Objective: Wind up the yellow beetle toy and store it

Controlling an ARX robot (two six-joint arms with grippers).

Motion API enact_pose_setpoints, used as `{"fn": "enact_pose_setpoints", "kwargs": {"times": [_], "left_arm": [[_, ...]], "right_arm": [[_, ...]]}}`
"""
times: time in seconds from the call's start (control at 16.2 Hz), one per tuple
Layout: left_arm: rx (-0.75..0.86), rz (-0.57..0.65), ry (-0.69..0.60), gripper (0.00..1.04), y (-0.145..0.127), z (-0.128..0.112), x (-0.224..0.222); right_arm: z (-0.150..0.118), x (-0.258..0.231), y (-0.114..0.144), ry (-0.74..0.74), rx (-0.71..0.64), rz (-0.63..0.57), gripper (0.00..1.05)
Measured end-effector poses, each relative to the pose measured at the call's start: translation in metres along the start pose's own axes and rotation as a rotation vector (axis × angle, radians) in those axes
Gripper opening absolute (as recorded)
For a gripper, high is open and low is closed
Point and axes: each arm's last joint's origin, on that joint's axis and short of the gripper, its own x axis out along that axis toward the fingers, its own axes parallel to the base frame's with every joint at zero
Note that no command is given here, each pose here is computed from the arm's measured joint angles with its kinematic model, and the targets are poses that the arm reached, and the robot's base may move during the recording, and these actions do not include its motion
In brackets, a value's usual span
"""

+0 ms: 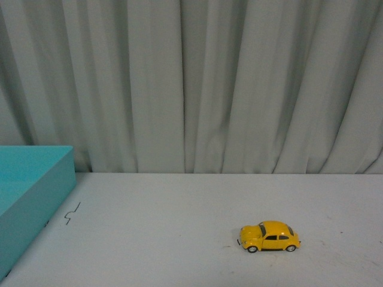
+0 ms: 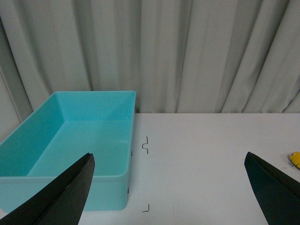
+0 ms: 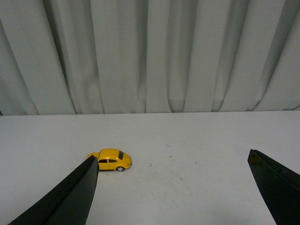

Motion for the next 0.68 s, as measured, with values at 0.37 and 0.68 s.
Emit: {"fn": "enact_pose_setpoints", "kwargs": {"times": [0.37, 0.68], "left_arm": [[0.000, 0.000, 0.000, 0.98, 0.0000, 0.0001, 0.0000], [0.000, 0.000, 0.000, 0.98, 0.0000, 0.0001, 0.0000]], "right_arm": [[0.0000, 0.0000, 0.0000, 0.000, 0.000, 0.000, 0.98], [0.0000, 0.0000, 0.0000, 0.000, 0.000, 0.000, 0.98]]}}
